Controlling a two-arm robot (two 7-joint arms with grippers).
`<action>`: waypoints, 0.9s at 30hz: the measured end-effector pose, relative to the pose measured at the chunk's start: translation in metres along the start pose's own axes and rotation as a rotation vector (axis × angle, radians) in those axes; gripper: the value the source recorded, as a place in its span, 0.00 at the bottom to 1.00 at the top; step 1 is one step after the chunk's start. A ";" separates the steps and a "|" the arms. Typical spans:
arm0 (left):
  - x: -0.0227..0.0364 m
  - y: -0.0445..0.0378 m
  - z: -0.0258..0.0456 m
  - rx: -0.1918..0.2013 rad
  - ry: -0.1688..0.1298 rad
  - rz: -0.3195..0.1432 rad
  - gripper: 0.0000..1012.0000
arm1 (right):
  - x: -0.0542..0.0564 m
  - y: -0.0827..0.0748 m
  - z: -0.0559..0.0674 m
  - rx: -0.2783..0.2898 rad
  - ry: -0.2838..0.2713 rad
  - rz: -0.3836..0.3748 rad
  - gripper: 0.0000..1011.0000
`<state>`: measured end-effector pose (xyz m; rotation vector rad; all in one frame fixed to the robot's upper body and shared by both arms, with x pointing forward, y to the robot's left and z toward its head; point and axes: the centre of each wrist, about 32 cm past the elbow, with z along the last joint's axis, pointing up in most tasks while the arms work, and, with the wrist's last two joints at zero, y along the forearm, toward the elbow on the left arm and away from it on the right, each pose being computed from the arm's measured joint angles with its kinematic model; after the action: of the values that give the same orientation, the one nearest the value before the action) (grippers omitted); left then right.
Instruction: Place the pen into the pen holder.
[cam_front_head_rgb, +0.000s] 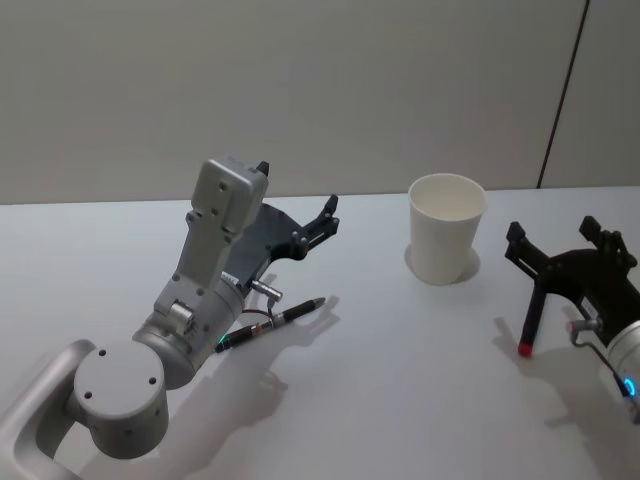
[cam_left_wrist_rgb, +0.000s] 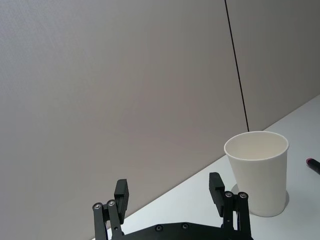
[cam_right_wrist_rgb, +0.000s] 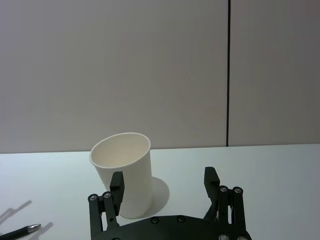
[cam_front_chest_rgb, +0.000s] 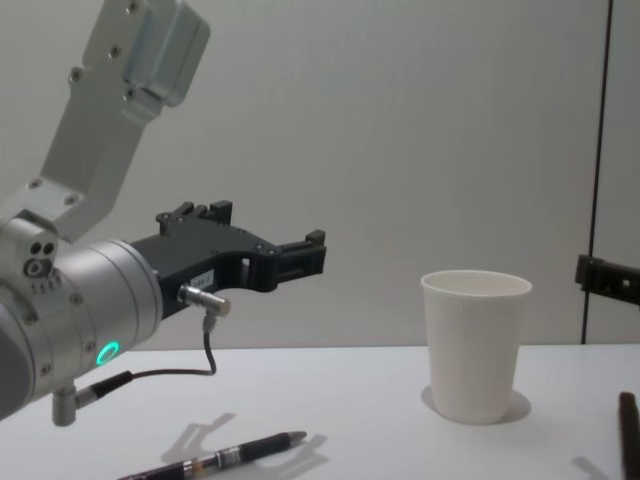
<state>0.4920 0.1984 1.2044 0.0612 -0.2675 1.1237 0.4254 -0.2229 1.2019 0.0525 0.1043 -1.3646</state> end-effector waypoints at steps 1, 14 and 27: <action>0.0000 0.0000 0.0000 0.000 0.000 0.000 0.99 | 0.000 0.001 0.000 -0.003 0.002 -0.005 0.99; 0.0000 0.0000 0.0000 0.000 0.000 0.000 0.99 | -0.007 0.016 0.001 -0.080 -0.006 -0.074 0.99; 0.0000 0.0000 0.0000 0.000 0.000 0.000 0.99 | -0.014 0.032 -0.005 -0.186 -0.052 -0.098 0.99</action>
<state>0.4920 0.1984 1.2044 0.0612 -0.2676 1.1237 0.4539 -0.2025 1.1973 -0.1459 0.1916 -1.4480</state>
